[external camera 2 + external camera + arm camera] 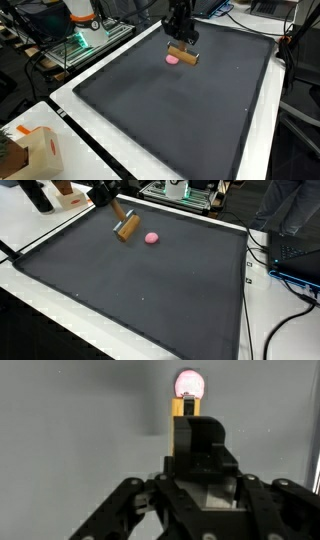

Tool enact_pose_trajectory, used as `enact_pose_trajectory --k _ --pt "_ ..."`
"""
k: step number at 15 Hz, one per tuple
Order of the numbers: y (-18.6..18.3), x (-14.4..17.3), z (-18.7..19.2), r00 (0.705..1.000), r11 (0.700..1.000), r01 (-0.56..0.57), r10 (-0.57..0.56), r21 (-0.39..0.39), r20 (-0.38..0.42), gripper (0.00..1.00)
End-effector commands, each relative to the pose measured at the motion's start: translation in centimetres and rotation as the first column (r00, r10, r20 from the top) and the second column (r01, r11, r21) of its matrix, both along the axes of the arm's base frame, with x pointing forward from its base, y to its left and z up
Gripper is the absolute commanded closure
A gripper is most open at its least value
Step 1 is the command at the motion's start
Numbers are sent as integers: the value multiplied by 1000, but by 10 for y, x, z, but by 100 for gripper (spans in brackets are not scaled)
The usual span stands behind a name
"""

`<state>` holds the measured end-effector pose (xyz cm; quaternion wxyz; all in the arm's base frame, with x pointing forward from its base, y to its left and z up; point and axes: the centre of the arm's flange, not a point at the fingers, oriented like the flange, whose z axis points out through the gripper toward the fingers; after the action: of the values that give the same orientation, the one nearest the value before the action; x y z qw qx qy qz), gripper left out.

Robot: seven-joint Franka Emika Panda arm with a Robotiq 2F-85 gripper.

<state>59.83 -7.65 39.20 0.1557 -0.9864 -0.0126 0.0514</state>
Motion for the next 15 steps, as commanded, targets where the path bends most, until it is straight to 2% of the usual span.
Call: enact_pose_trajectory --k 1,10,15 --pt "-25 -17 -3 1000 995 11 -11 94 -8 76" --pt "-69 -43 -27 1000 976 11 -9 218 -10 76" --pt "-83 -54 -36 1000 970 19 -17 244 -8 76"
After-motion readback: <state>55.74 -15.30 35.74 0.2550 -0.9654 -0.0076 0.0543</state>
